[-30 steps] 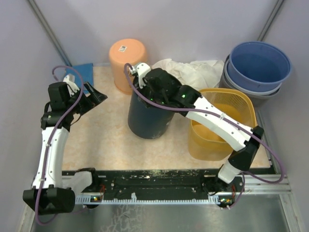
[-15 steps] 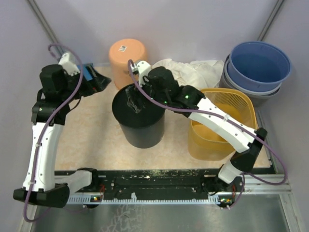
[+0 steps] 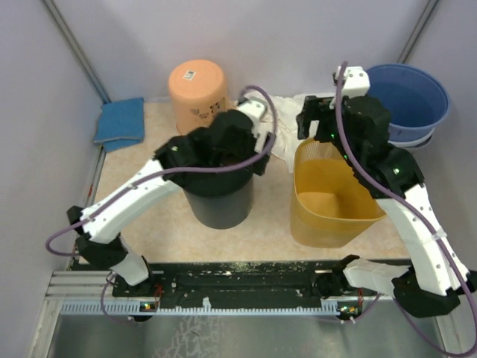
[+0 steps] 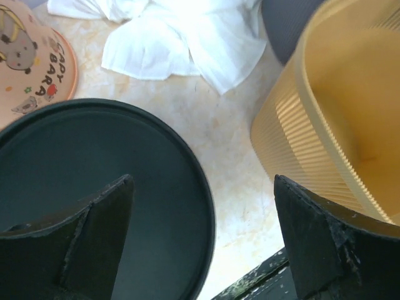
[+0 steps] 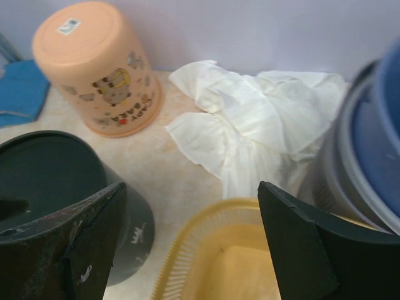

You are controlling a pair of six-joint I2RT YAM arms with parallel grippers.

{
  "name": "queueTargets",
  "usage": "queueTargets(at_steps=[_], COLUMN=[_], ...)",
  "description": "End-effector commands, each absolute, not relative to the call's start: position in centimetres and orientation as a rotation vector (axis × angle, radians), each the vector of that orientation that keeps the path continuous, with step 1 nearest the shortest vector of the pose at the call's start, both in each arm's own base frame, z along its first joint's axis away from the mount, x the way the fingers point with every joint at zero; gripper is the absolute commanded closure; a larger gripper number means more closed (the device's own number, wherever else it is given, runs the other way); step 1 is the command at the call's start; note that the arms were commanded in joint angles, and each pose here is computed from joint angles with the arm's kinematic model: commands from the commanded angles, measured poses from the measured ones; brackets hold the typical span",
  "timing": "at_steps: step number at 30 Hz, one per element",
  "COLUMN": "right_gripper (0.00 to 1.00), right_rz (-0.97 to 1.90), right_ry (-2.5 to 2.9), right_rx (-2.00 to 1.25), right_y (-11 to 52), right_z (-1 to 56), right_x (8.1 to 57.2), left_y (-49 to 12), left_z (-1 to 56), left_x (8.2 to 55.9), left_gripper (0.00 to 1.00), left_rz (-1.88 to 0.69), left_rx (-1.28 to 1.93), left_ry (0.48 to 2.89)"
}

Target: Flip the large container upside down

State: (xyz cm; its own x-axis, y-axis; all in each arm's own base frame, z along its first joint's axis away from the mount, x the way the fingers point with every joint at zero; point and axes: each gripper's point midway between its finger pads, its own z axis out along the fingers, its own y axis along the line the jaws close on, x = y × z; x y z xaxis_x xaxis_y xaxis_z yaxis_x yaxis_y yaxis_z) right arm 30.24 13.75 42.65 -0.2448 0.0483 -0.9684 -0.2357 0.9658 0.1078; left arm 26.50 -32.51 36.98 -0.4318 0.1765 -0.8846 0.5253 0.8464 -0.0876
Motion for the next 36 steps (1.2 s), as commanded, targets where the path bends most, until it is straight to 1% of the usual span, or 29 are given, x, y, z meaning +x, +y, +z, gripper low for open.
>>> queueTargets(at_steps=[1,5,9,11,13,14,16,19,22,25,28,30,32,36], right_gripper=[0.14,0.14,0.15,0.15,0.16,0.16,0.16,0.16,0.16,0.15,0.13,0.12,0.1,0.12], right_rz=[0.052,-0.022,-0.017,-0.003,0.015,0.028,0.075,0.197,0.319,0.404,0.468,0.472,0.411,0.327], right_ry=[1.781,1.738,1.685,1.671,1.672,1.685,1.729,1.817,1.922,2.018,2.104,2.149,2.194,2.283], right_rx=[0.023,0.118,0.177,0.182,0.169,0.15,0.091,-0.022,-0.135,-0.209,-0.247,-0.266,-0.265,-0.234], right_y=[7.5,4.2,2.4,2.3,2.6,3.0,4.6,8.1,11.6,13.9,15.5,16.3,16.5,16.6], right_z=[43.2,44.0,44.8,45.0,44.9,44.6,43.7,41.8,39.3,37.3,35.5,34.2,32.6,29.4], right_x=[27.9,25.4,23.5,23.1,23.1,23.2,23.7,24.4,24.8,24.7,24.3,24.0,23.9,23.9], left_y=[-31.8,-32.7,-32.7,-31.8,-30.2,-29.2,-26.9,-23.1,-18.7,-14.7,-11.0,-8.9,-7.0,-3.8], left_z=[33.7,31.1,27.7,26.2,25.1,24.8,24.2,23.3,23.7,23.6,23.2,22.7,22.2,21.5], left_x=[26.6,26.7,26.8,27.0,27.3,27.3,27.4,27.2,27.2,27.2,27.0,26.7,26.5,26.7], left_gripper=[0.07,0.18,0.32,0.43,0.52,0.55,0.58,0.59,0.58,0.55,0.52,0.5,0.49,0.44], left_rz=[-0.136,-0.139,-0.068,-0.004,0.06,0.085,0.117,0.127,0.081,0.077,0.135,0.194,0.246,0.28], left_rx=[0.563,0.581,0.589,0.552,0.503,0.477,0.414,0.305,0.149,0.002,-0.128,-0.203,-0.274,-0.406], left_ry=[2.06,2.093,2.156,2.191,2.23,2.249,2.285,2.339,2.356,2.368,2.381,2.388,2.39,2.379])
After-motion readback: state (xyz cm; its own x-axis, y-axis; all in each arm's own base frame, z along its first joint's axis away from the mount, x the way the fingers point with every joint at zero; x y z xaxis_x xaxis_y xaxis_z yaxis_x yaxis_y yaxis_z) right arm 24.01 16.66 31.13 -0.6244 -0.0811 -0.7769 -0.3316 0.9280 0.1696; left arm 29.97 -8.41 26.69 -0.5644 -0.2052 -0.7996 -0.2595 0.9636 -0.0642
